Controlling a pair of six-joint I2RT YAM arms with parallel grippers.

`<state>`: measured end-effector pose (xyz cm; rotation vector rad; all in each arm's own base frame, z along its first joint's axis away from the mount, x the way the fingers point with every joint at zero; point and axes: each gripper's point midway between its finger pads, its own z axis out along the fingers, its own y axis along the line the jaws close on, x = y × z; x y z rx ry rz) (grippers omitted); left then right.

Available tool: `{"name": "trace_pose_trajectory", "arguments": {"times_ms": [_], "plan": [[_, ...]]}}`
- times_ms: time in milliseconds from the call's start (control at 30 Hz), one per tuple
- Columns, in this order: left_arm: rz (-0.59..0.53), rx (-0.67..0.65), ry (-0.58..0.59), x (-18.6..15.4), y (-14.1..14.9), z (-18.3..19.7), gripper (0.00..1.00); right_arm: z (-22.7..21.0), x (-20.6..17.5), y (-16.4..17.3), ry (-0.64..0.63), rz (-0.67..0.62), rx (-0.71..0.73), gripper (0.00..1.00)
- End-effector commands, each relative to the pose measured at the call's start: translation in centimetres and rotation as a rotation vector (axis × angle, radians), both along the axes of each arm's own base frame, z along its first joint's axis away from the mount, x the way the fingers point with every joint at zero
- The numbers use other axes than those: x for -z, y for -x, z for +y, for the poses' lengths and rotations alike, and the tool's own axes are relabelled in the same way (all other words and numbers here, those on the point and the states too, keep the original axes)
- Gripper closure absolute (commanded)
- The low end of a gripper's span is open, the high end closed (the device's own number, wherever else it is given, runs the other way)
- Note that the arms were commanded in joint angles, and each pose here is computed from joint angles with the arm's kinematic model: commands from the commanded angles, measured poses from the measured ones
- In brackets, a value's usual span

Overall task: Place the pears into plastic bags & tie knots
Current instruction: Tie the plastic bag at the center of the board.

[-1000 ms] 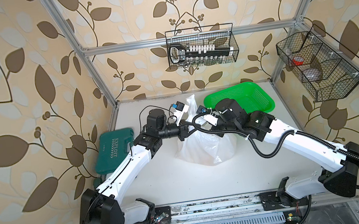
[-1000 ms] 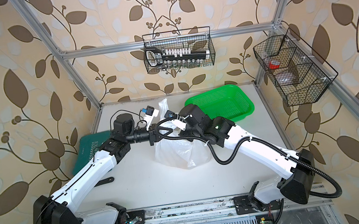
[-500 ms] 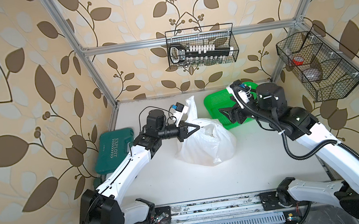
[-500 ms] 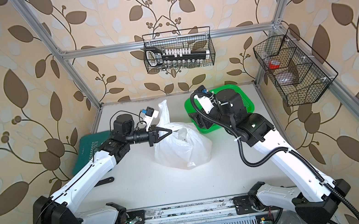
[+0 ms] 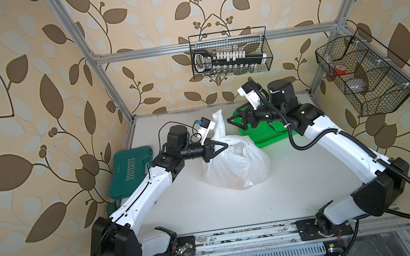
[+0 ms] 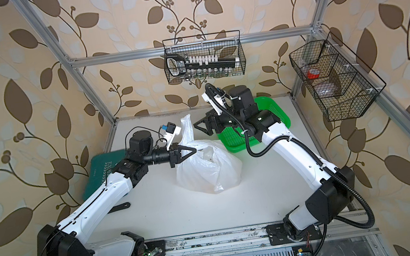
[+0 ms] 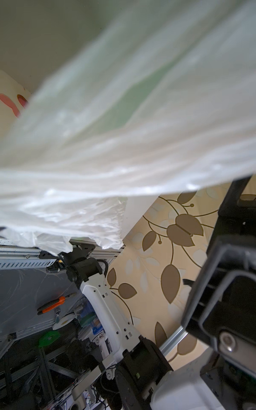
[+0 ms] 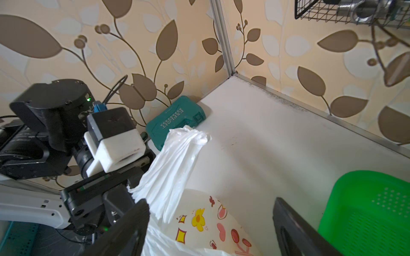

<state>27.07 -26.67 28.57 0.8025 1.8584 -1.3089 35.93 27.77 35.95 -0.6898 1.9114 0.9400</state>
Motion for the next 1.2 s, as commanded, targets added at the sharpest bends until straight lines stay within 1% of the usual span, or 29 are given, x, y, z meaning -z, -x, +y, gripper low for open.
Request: {"name": "trace_pose_trajectory", "arguments": {"times_ms": [0, 267, 367, 433, 467, 500, 533, 633, 667, 867, 1000, 1067, 1167], "plan": [[-0.078, 0.027, 0.030, -2.0, 0.7, 0.3, 1.00, 1.5, -3.2, 0.7, -0.110, -0.024, -0.094, 0.13], [-0.077, 0.031, 0.033, -2.0, 0.7, 0.2, 1.00, 3.6, -2.8, -0.7, -0.166, 0.035, -0.171, 0.13], [-0.075, 0.029, 0.033, -1.8, 0.7, 0.2, 1.00, 4.5, -2.8, -1.2, -0.188, 0.062, -0.213, 0.17], [-0.068, 0.028, 0.032, -1.7, 0.7, 0.2, 1.00, 4.9, -3.0, -1.1, -0.200, 0.076, -0.249, 0.27], [-0.068, 0.028, 0.031, -1.6, 0.7, 0.2, 1.00, 5.0, -3.0, -1.0, -0.202, 0.081, -0.260, 0.34], [-0.068, 0.026, 0.029, -1.6, 0.7, 0.3, 1.00, 5.1, -3.0, -0.8, -0.203, 0.085, -0.275, 0.45], [-0.066, 0.023, 0.028, -1.5, 0.6, 0.3, 1.00, 5.0, -3.1, -0.5, -0.202, 0.083, -0.283, 0.61], [-0.056, 0.021, 0.024, -1.3, 0.5, 0.3, 1.00, 4.1, -3.3, 0.1, -0.205, 0.071, -0.283, 0.94], [-0.056, 0.021, 0.025, -1.3, 0.5, 0.2, 1.00, 3.8, -3.5, 0.4, -0.207, 0.065, -0.280, 1.00], [-0.042, -0.003, 0.023, -1.1, 0.0, 0.3, 1.00, 2.0, -4.7, 2.2, -0.221, 0.019, -0.241, 1.00], [-0.009, -0.022, 0.011, -0.6, -0.6, 0.2, 1.00, 0.6, -5.3, 4.8, -0.247, -0.017, -0.203, 1.00], [0.001, -0.027, 0.008, -0.5, -0.7, 0.2, 1.00, 0.0, -4.9, 6.1, -0.248, -0.033, -0.171, 1.00], [0.013, -0.035, 0.012, -0.4, -1.0, 0.1, 1.00, -0.4, -3.0, 7.8, -0.235, -0.018, -0.124, 1.00]]}}
